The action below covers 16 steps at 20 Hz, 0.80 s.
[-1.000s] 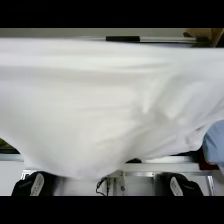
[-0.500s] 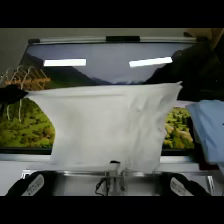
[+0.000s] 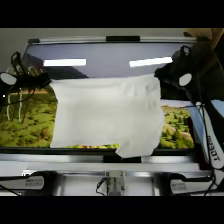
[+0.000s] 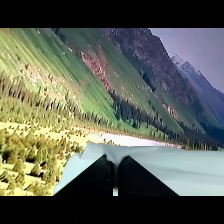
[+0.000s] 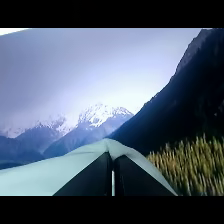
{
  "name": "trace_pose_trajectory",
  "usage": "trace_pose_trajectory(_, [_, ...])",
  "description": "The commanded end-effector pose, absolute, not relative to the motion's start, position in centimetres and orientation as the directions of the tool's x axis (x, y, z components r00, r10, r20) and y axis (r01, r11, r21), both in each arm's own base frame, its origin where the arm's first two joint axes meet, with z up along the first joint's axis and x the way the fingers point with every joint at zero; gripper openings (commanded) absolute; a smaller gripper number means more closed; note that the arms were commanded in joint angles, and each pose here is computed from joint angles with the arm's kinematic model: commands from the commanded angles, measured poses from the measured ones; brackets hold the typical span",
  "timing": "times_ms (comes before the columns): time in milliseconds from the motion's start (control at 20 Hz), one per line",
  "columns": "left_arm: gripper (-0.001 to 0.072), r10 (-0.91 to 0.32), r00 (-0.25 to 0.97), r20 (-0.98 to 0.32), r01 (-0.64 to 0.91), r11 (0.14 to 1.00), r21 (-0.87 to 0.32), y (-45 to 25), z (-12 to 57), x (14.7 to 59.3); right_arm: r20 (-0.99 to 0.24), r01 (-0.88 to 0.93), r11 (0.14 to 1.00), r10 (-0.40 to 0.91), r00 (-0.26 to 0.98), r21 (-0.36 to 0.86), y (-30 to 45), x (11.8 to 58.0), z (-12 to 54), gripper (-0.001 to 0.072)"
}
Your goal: Fold the shirts.
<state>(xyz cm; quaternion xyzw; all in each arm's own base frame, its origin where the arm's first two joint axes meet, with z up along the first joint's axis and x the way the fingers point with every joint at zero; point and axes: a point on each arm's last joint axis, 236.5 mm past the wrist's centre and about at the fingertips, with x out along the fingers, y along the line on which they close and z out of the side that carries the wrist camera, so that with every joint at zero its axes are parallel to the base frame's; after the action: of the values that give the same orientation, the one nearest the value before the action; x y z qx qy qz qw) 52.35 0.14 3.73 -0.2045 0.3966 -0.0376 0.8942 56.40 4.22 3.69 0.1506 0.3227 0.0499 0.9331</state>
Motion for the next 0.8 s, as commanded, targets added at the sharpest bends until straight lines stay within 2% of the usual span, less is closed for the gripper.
trace_pose_trajectory(0, [0.0036,-0.273,0.632,-0.726,-0.129,0.886,-0.445,-1.6,-0.8,53.5,-0.641,0.059,0.930,0.202,0.741,0.362,5.1,56.4,-0.4,0.0069])
trace_pose_trajectory(150, [0.0036,-0.342,0.493,-0.800,-0.091,0.894,-0.438,-2.3,-2.1,49.9,-0.733,0.045,0.924,0.271,0.624,0.380,6.3,53.3,-1.5,0.0069])
trace_pose_trajectory(250, [0.0036,-0.409,0.348,-0.843,-0.054,0.889,-0.454,-2.9,-2.5,46.0,-0.820,0.022,0.933,0.305,0.485,0.359,6.4,49.3,-2.1,0.0069])
trace_pose_trajectory(400, [0.0036,-0.434,0.161,-0.887,-0.073,0.891,-0.449,-3.4,-5.7,40.9,-0.955,0.030,0.975,0.210,0.211,0.222,4.4,42.8,-5.6,0.0069])
trace_pose_trajectory(450, [0.0035,-0.432,0.132,-0.892,-0.088,0.891,-0.445,-3.3,-6.7,39.9,-0.971,0.027,0.983,0.175,0.160,0.182,3.6,41.5,-6.4,0.0069])
trace_pose_trajectory(600, [0.0035,-0.441,0.090,-0.893,-0.124,0.885,-0.449,-3.2,-8.2,38.2,-0.986,0.057,0.988,0.140,0.096,0.146,2.6,39.8,-7.3,0.0069])
trace_pose_trajectory(750, [0.0035,-0.432,0.125,-0.893,-0.137,0.884,-0.447,-2.2,-7.8,39.0,-0.983,0.058,0.988,0.137,0.122,0.145,2.7,40.4,-7.2,0.0069])
